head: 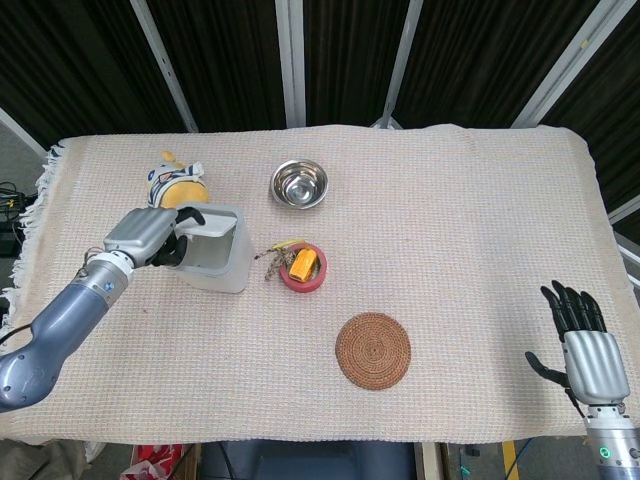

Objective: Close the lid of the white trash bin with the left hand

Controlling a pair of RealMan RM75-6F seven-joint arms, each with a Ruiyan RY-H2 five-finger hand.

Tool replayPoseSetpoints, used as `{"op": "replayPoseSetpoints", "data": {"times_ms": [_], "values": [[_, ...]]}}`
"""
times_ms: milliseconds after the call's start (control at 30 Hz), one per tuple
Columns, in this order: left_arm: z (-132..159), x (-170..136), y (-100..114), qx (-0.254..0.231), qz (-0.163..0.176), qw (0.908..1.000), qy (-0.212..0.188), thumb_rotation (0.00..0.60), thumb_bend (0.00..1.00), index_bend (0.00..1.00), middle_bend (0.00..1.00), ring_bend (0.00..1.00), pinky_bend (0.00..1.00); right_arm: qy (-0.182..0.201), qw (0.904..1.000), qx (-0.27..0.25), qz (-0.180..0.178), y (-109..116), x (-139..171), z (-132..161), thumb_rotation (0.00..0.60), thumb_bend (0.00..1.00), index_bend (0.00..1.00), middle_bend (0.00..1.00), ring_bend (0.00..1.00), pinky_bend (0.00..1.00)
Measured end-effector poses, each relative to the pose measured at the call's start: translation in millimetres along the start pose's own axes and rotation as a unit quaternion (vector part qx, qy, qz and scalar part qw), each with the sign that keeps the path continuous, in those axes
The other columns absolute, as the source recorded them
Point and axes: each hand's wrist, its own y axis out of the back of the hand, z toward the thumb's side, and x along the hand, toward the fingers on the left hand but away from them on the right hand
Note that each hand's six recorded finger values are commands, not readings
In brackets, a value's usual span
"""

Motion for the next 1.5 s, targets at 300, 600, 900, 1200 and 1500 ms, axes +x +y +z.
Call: {"op": "replayPoseSetpoints", "data": {"times_ms": [300,600,900,1200,1500], "values": [[-2.9,-3.6,-11.7,0.005,-0.019,0.9998,-0.003,0.6,0.69,0.28,1.0,1.0,0.99,0.0,1.0,0.0,0.0,-0.5,0.2,0.7,0.6,0.24,0.0,0.0,0.0,0.0],[-2.5,0.3,-27.4,0.015,-0.032,0.9993,-0.007,0.6,0.69,0.26,1.0,1.0,0.99,0.001,1.0,0.0,0.001,-0.5,0.5,0.8,0.6,0.24,0.0,0.0,0.0,0.0],[-2.9,2.1,-38.8,0.023,-0.044,0.9987,-0.006,0.6,0.69,0.26,1.0,1.0,0.99,-0.002,1.0,-0.003,0.0,0.4,0.6,-0.5,0.6,0.24,0.0,0.0,0.0,0.0],[-9.7,4.4,-49.3,0.033,-0.056,0.9979,0.002,0.6,0.69,0.26,1.0,1.0,0.99,-0.002,1.0,-0.003,-0.002,0.8,1.1,-0.4,0.6,0.24,0.0,0.0,0.0,0.0],[-2.5,0.5,-34.5,0.02,-0.031,0.9993,-0.007,0.6,0.64,0.15,0.95,0.91,0.94,-0.001,1.0,-0.003,-0.004,1.4,1.4,-0.4,0.6,0.24,0.0,0.0,0.0,0.0]]}}
